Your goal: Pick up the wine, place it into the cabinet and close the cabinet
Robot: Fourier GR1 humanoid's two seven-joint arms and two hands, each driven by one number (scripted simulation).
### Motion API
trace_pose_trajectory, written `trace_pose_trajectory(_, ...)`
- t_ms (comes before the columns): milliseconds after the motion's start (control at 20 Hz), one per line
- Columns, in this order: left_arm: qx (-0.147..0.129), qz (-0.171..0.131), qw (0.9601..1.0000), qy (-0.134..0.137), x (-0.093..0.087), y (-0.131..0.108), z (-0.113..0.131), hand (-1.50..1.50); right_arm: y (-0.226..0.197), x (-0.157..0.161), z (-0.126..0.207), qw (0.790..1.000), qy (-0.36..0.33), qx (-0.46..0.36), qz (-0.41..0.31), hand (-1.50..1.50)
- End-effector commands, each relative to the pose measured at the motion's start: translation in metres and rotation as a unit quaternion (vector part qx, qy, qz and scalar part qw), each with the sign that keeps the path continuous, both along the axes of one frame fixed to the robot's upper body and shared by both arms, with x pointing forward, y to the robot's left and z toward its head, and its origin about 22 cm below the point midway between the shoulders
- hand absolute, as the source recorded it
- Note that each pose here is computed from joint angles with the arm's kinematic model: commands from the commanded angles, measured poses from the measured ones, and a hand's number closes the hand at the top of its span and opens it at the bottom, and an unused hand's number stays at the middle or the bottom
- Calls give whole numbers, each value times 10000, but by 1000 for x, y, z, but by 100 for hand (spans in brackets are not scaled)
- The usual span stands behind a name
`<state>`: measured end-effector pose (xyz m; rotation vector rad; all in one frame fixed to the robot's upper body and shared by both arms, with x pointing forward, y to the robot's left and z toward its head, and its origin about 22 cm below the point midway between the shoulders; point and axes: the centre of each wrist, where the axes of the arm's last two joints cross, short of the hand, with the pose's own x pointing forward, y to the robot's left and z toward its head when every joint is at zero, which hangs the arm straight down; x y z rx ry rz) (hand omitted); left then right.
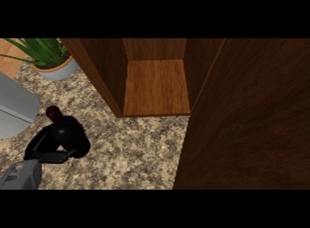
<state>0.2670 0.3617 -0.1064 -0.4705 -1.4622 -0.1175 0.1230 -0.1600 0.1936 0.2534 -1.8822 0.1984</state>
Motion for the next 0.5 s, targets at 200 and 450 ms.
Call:
trace_pose_trajectory(200,-581,-288,9946,-811,-6,5,-1,150,-13,-29,15,9996,-206,183,-8,-150)
trace_pose_trajectory(450,157,1221,9891,-814,-36,-27,-29,150,-16,-37,16,9996,-194,181,-60,-150)
